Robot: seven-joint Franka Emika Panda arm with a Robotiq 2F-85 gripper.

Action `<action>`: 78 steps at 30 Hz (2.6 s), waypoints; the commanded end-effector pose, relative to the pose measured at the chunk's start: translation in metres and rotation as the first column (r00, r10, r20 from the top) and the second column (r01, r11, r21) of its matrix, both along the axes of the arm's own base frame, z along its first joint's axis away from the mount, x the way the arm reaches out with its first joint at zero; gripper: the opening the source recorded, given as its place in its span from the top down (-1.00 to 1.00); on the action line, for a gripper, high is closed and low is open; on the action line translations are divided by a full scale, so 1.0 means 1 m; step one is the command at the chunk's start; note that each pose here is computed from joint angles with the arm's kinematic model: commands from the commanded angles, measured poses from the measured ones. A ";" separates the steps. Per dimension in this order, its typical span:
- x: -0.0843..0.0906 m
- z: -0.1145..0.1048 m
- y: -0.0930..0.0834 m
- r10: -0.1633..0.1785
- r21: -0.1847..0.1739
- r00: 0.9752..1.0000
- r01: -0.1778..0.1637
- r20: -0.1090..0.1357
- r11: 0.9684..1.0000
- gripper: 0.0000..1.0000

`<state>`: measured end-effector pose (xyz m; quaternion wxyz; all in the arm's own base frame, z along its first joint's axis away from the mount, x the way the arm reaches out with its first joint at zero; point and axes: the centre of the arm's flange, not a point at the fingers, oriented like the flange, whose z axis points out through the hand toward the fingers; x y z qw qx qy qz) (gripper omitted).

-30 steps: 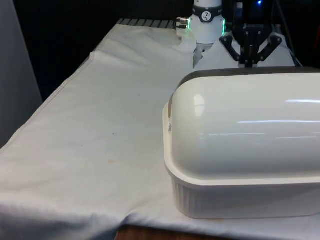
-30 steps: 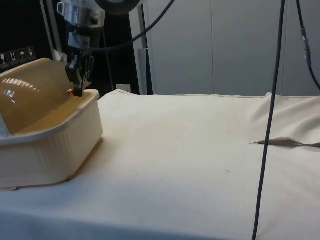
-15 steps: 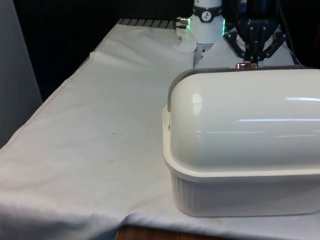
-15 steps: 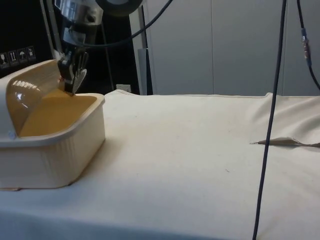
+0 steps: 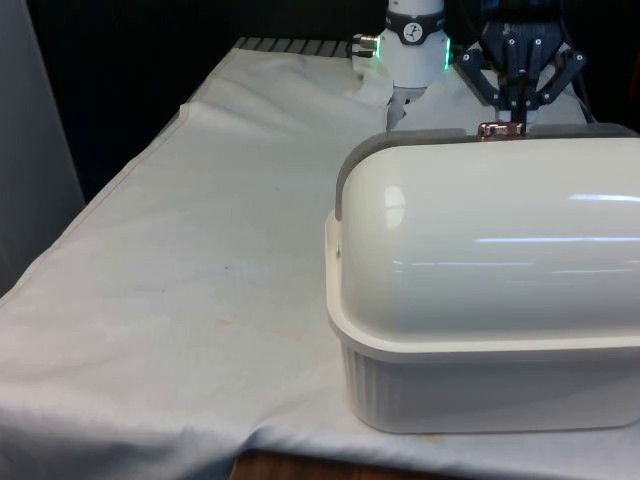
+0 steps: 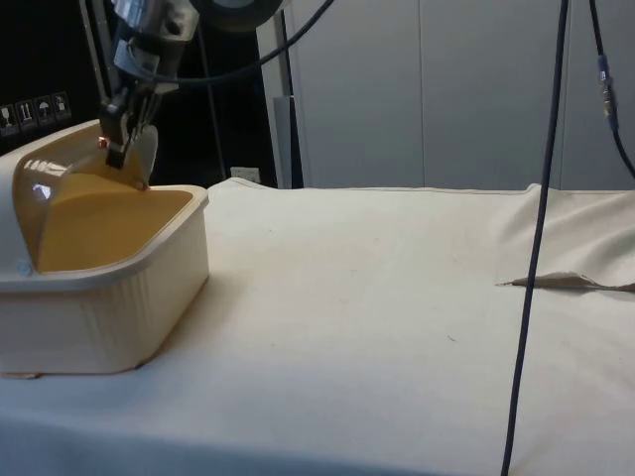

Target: Open the lid, then close it.

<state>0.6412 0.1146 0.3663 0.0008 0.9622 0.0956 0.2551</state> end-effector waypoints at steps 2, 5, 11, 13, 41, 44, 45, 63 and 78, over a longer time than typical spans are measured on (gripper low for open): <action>0.001 0.006 -0.001 -0.004 -0.001 0.999 0.004 0.034 1.000 1.00; 0.002 0.007 -0.001 -0.004 0.002 0.999 0.004 0.045 1.000 1.00; 0.003 0.012 0.002 0.004 0.013 0.998 -0.005 0.065 1.000 1.00; 0.004 0.019 0.000 0.000 0.007 0.997 -0.001 0.081 1.000 1.00; 0.024 0.080 0.000 0.003 0.022 0.988 -0.006 0.156 1.000 1.00; 0.027 0.086 0.001 0.000 0.025 0.988 -0.004 0.155 1.000 1.00; 0.027 0.086 0.000 0.000 0.021 0.987 -0.003 0.162 1.000 1.00; 0.051 0.116 0.001 -0.010 0.030 0.988 0.006 0.155 1.000 1.00; 0.054 0.125 0.001 -0.016 0.028 0.986 0.012 0.168 1.000 0.79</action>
